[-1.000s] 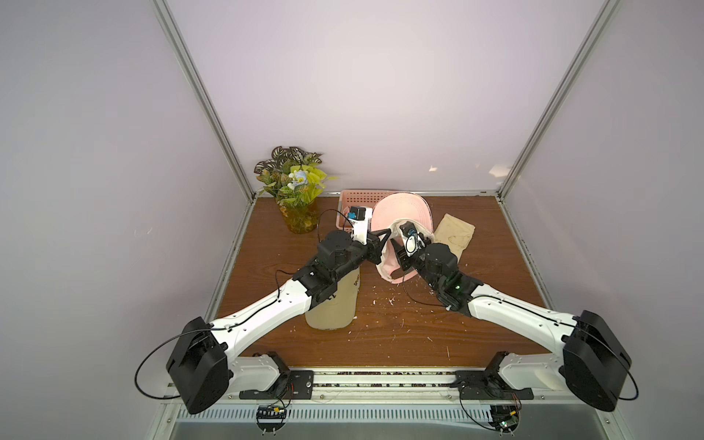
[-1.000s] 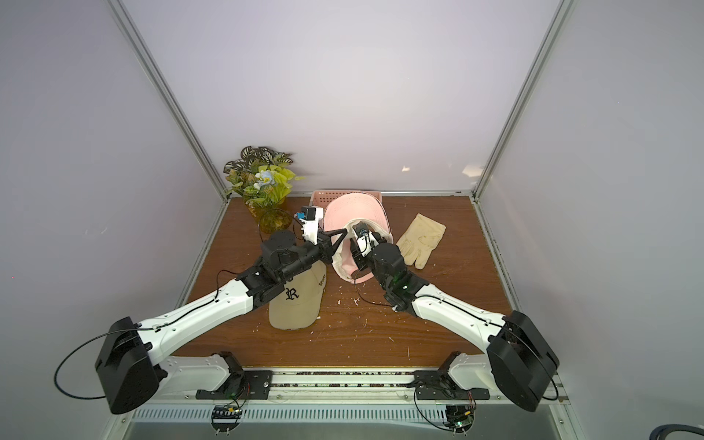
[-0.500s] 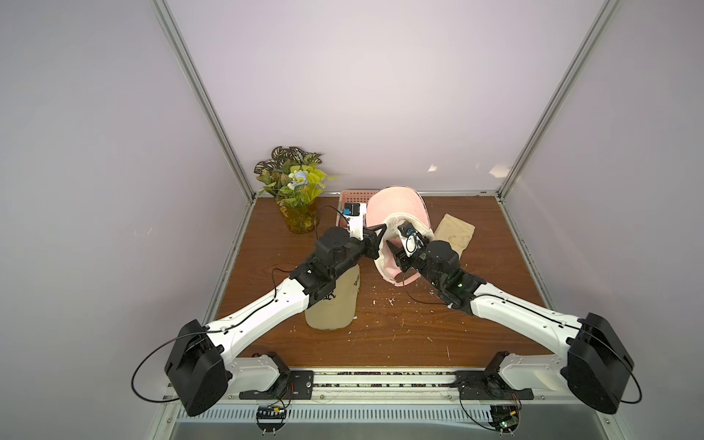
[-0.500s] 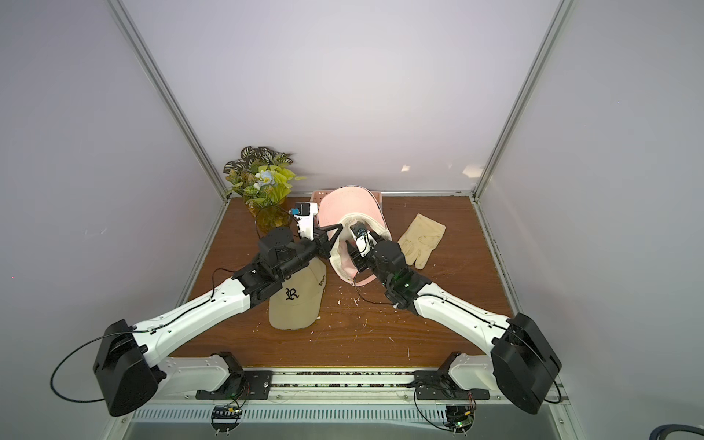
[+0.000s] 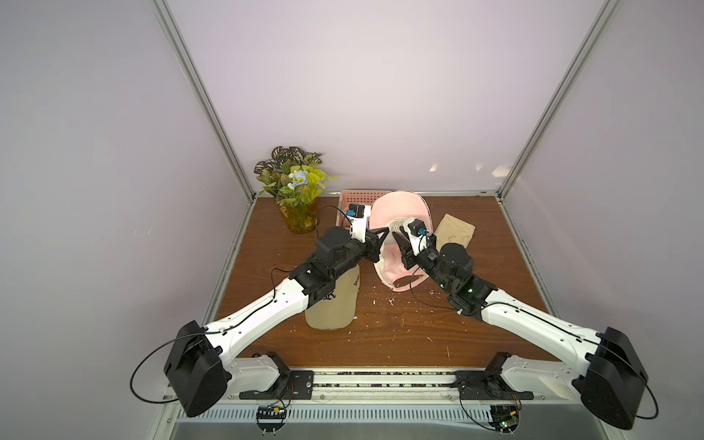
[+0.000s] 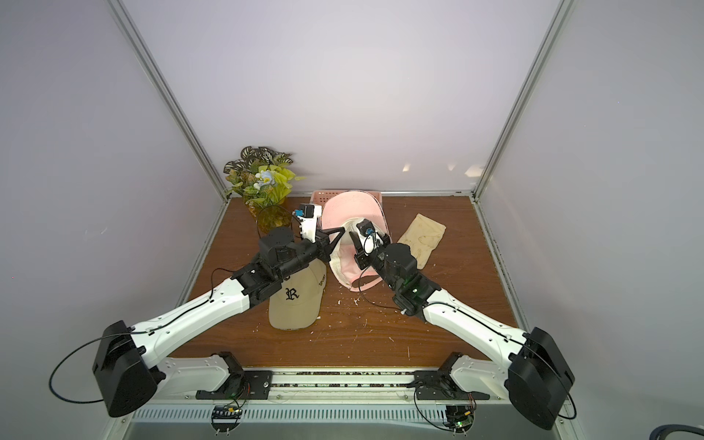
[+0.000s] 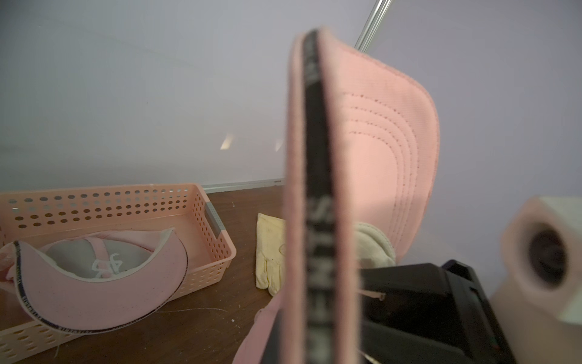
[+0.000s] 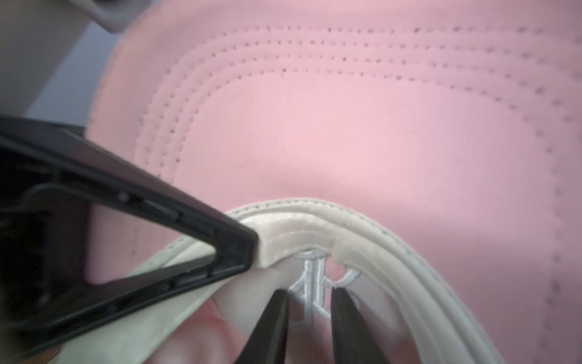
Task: Turn the baseball cap inside out
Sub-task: Turn over the baseball cap.
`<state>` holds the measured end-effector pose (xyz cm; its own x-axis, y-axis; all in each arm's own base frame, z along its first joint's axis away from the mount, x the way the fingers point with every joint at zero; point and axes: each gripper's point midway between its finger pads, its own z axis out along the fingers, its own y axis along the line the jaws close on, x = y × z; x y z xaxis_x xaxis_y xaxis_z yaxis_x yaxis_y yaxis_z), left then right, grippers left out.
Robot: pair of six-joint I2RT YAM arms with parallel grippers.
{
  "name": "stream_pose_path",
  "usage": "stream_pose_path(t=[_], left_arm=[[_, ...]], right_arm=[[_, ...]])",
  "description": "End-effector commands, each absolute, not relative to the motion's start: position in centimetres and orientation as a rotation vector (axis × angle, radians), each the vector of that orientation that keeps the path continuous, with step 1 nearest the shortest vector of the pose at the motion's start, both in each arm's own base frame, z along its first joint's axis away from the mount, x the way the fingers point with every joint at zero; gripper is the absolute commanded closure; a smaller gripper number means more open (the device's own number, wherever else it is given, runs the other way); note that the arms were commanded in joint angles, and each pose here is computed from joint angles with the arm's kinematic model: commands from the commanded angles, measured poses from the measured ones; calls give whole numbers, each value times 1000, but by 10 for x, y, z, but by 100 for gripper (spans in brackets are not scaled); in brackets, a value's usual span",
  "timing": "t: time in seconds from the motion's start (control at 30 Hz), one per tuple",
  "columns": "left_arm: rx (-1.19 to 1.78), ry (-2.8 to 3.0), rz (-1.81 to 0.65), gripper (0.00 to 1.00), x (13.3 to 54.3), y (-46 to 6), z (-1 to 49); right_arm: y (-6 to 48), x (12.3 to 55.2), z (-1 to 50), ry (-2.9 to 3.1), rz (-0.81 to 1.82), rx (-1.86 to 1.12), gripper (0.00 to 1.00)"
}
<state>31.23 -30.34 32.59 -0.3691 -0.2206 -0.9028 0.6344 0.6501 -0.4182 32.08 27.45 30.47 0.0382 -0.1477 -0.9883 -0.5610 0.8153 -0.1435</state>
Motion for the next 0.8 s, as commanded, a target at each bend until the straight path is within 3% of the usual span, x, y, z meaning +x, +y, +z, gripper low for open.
stream_pose_path(t=[0.0, 0.27, 0.4, 0.77], left_arm=[[359, 1608, -1080, 100, 299, -312, 370], [392, 1588, -1252, 100, 288, -328, 383], [385, 1606, -1229, 100, 293, -329, 381], [274, 1686, -898, 100, 320, -293, 363]], right_arm=[[266, 338, 326, 1497, 275, -474, 71], [279, 358, 291, 1589, 213, -510, 47], [277, 364, 280, 1622, 173, -499, 43], [189, 374, 247, 1776, -266, -195, 36]])
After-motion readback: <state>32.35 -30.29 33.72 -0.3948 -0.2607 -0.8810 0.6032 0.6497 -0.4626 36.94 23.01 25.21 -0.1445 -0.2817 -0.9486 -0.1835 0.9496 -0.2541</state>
